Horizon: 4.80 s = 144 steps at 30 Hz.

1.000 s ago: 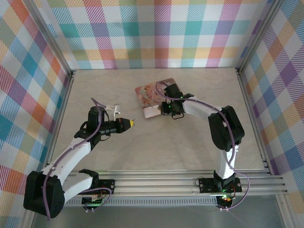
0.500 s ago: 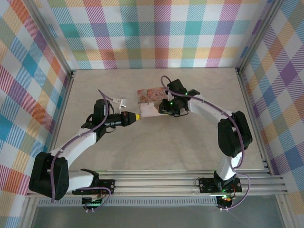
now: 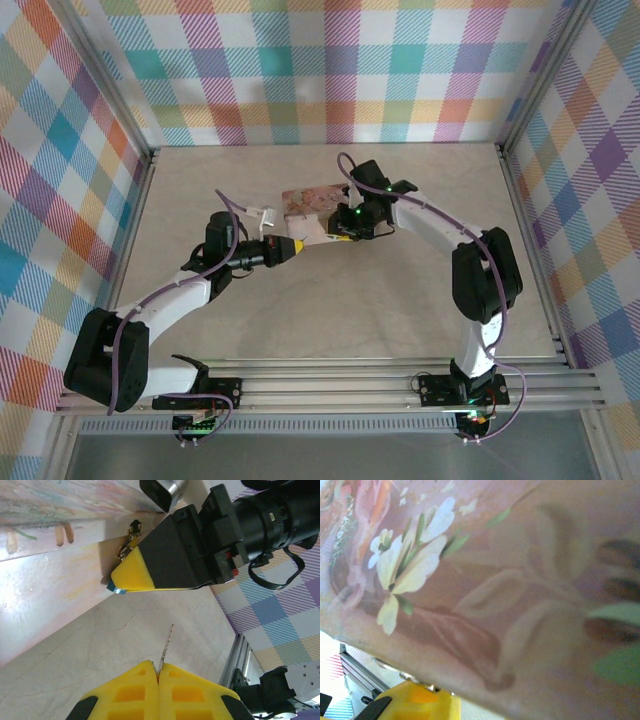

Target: Unlock the padlock with the key

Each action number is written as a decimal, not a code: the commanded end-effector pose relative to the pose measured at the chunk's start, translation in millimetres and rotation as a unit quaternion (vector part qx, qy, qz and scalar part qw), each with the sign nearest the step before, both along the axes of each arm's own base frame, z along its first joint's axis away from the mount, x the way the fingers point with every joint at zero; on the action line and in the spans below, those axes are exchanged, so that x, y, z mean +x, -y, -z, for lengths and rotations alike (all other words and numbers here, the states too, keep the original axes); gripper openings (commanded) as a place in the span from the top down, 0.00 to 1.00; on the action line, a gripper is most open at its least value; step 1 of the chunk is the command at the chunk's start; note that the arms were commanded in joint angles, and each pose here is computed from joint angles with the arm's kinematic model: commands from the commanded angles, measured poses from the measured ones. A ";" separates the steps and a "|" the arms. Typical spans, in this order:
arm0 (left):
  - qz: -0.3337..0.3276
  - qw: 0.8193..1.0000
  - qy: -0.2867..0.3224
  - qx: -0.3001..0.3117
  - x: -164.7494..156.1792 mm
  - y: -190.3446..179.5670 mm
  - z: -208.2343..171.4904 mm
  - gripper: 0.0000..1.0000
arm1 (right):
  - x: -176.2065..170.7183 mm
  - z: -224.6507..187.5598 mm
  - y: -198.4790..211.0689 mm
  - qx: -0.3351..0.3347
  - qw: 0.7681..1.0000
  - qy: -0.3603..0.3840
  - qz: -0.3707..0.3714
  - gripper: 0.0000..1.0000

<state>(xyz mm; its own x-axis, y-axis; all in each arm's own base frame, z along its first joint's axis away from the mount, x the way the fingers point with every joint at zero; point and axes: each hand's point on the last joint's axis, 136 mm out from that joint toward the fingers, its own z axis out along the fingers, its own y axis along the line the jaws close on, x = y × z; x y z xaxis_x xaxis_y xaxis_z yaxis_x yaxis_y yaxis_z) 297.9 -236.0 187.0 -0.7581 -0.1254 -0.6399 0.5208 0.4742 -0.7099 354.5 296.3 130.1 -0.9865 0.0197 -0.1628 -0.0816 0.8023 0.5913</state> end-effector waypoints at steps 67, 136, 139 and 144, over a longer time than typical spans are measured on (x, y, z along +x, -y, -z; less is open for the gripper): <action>-0.088 0.994 -0.022 0.066 -35.7 -42.3 11.5 1.00 | 51.1 82.5 -9.3 -0.186 0.951 0.237 -0.075 0.51; -0.067 0.994 -0.014 0.080 -38.0 -39.5 1.0 1.00 | 91.9 82.6 5.8 -0.234 0.948 0.214 0.011 0.47; -0.066 0.995 -0.013 0.079 -37.5 -39.0 -0.8 1.00 | 94.1 83.6 6.9 -0.239 0.947 0.216 0.016 0.49; -0.066 0.995 -0.014 0.080 -38.7 -39.6 0.1 1.00 | 97.8 81.9 5.5 -0.237 0.945 0.226 0.016 0.53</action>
<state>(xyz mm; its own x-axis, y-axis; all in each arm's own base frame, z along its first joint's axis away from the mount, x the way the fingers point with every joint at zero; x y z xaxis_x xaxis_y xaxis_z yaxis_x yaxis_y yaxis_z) 260.6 -192.2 176.7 -0.7749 -0.1454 -0.6152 0.3871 0.6603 -0.6436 439.2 283.2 42.6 -0.8398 -0.1468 -0.5227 -0.2148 0.9740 0.0716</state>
